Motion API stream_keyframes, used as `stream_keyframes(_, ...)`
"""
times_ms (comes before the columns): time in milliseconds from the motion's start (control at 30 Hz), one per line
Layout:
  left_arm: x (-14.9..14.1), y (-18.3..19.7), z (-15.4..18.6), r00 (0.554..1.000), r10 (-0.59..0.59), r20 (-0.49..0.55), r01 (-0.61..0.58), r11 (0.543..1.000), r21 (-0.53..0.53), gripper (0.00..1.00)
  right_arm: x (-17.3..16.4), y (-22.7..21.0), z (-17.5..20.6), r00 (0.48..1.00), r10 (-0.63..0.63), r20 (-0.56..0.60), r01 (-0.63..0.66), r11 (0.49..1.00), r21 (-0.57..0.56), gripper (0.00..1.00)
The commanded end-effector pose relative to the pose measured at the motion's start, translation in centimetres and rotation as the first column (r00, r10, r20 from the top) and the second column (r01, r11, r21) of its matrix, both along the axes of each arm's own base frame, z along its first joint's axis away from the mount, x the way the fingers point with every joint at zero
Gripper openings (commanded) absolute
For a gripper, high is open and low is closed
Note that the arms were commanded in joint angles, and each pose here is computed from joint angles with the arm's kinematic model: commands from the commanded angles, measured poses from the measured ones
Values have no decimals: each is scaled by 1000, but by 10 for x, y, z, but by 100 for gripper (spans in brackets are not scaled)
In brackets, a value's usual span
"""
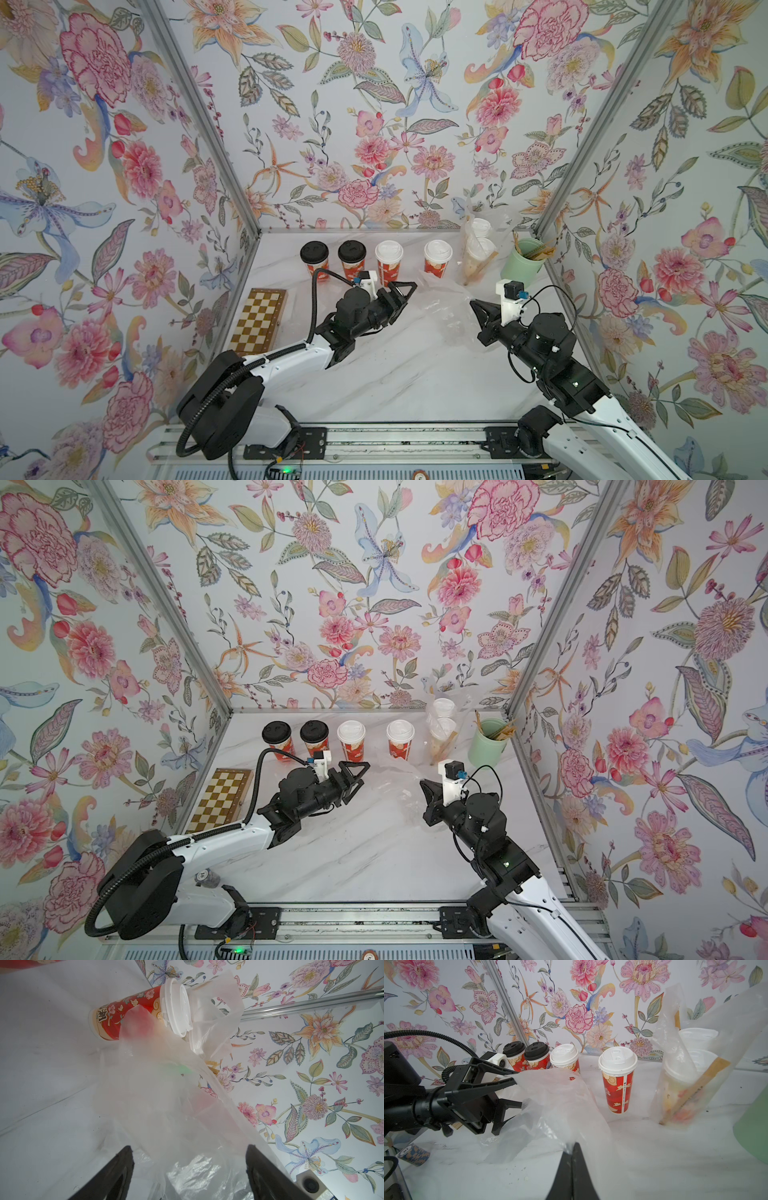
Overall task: Pack milk tea into plastic carrier bags
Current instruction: Adjust the plastic carrier bag at the center of the board.
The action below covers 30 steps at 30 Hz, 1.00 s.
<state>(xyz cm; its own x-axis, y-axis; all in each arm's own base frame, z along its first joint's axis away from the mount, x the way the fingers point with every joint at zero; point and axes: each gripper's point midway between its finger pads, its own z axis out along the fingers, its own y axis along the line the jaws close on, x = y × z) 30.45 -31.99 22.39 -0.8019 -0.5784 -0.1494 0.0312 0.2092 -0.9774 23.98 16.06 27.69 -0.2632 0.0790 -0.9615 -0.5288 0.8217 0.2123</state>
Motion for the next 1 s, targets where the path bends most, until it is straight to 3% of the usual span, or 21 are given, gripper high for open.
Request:
stream_keyframes(0,0,-9,4,1000,-18,-3,18,999,-46,86,-6,7,1,998,48,41,-48,999,0,0)
stream_keyframes(133,2,-13,1,1000,-26,-11,26,998,-53,81,-8,7,2,997,57,61,-57,998,1,0)
stream_keyframes(233,2,-14,-6,999,-30,-21,29,997,-70,71,-11,8,4,995,67,71,-68,998,4,0)
stream_keyframes(367,2,-17,-10,999,-41,-24,39,994,-107,53,-13,8,4,995,69,77,-69,998,0,0)
stream_keyframes(533,3,-21,-10,999,-50,-20,46,989,-142,36,-17,10,4,994,77,78,-77,997,-6,0)
stream_keyframes(667,5,-17,-6,999,-34,4,35,992,-119,13,-19,8,3,995,69,70,-68,998,-20,0)
stream_keyframes(733,5,-14,-5,999,-27,21,29,996,-83,6,-19,6,4,996,56,64,-54,998,-21,0)
stream_keyframes(800,5,-12,-2,999,-26,43,27,999,-32,1,-18,2,4,998,36,43,-35,999,-24,11)
stream_keyframes(867,5,-10,3,996,-32,78,29,999,39,0,-17,-1,7,1000,15,2,-15,999,-34,34)
stream_keyframes(967,4,-5,11,991,-52,125,30,984,175,0,-17,-5,11,997,-12,-76,8,999,-49,55)
